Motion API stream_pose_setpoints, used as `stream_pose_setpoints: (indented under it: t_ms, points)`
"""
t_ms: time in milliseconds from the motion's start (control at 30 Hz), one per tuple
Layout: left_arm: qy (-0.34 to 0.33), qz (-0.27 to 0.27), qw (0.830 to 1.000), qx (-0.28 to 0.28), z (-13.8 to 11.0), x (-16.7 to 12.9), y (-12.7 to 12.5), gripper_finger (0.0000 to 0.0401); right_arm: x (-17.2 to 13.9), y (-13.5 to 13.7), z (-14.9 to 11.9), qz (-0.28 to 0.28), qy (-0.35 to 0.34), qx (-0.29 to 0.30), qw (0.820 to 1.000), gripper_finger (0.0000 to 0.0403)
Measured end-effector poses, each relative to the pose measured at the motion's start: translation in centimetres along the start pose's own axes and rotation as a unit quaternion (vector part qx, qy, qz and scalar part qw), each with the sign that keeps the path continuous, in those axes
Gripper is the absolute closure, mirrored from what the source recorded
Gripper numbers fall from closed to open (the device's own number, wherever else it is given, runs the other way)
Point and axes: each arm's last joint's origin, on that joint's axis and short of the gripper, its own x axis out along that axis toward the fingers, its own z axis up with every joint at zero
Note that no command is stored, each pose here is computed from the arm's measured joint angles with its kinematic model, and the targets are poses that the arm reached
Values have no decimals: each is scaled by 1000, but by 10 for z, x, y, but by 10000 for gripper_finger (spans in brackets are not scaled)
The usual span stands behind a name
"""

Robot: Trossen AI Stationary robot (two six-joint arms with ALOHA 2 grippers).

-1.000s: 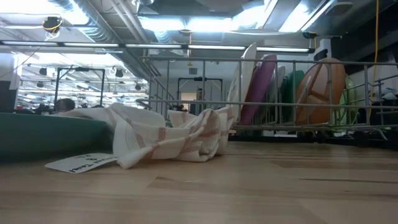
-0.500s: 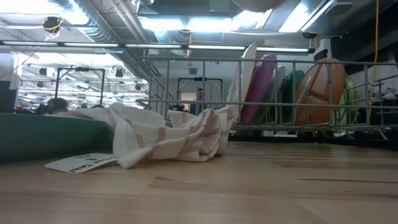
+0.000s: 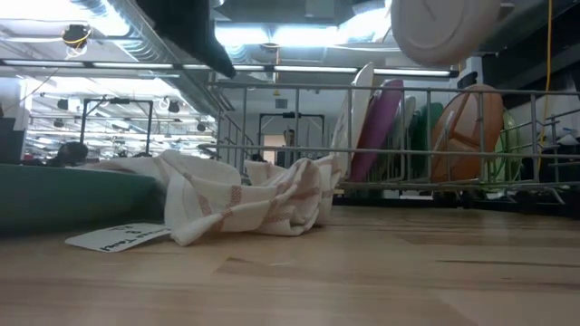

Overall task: Sort dishes
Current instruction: Put the white plate into the dish rack

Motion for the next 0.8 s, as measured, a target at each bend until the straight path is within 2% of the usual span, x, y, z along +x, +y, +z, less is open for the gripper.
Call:
stream_pose_setpoints:
  t_ms: [233, 367, 600, 800]
  points:
    - [-38, -24, 999, -15, -9, 16, -1, 258, 10, -13, -30, 35, -90, 54, 994, 385]
    - [-37, -27, 999, -10, -13, 18, -3, 258, 20, -21, -53, 52, -117, 82, 988, 387]
    - [-53, -36, 998, -13, -9, 17, -3, 258, 39, -27, -84, 57, -170, 138, 974, 386]
    - [-52, -35, 998, -8, -10, 17, -3, 258, 51, -28, -99, 35, -180, 152, 971, 386]
